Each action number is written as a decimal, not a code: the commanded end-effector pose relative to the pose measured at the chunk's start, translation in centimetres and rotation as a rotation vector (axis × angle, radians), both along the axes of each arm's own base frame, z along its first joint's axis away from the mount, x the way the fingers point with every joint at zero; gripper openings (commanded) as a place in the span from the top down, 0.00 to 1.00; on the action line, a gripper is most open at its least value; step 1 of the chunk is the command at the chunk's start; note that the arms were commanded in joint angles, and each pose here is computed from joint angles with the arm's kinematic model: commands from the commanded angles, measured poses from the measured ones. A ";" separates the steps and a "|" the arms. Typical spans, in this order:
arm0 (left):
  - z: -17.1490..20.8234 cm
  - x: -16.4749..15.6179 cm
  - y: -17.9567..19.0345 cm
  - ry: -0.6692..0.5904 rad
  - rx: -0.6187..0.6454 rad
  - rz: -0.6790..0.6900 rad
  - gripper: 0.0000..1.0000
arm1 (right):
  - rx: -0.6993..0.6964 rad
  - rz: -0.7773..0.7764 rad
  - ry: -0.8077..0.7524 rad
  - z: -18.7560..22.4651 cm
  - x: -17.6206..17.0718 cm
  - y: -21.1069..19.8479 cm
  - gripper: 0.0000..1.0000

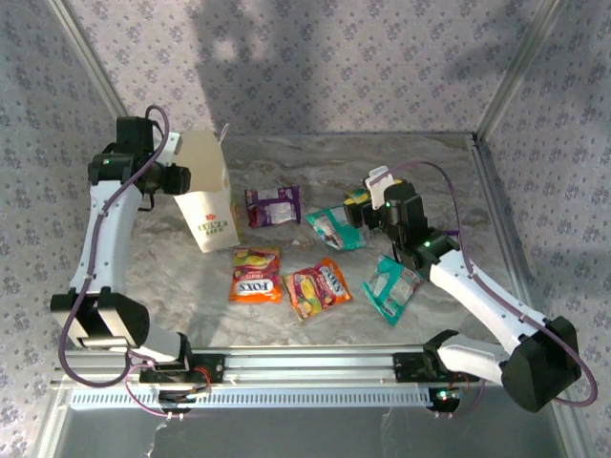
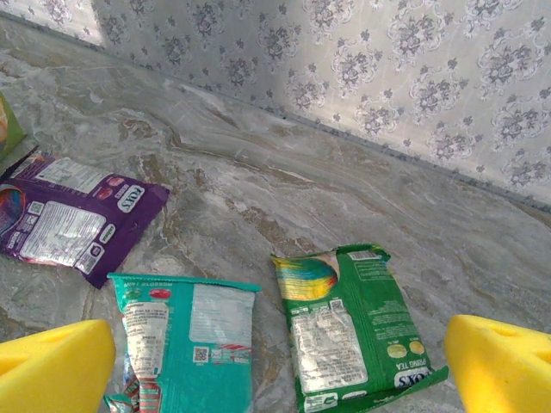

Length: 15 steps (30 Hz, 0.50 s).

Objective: Place the snacks into the paper bag

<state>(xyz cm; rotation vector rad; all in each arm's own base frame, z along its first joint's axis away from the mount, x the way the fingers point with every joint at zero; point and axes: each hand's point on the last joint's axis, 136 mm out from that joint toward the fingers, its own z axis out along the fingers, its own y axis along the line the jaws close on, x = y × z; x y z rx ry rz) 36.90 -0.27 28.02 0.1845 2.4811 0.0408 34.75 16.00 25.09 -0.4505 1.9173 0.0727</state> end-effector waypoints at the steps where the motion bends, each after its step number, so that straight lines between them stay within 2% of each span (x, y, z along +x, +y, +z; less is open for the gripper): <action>1: 2.4 -0.7 0.5 -0.066 -0.017 0.062 0.49 | 0.029 0.008 -0.004 1.2 0.1 0.5 0.00; 8: 3.6 -1.6 1.2 -0.114 -0.063 0.175 0.45 | 0.023 0.018 0.008 1.2 -0.1 0.7 0.00; 15: 3.3 -2.6 1.1 -0.114 -0.178 0.301 0.44 | 0.025 0.033 0.023 1.0 -0.3 1.1 0.00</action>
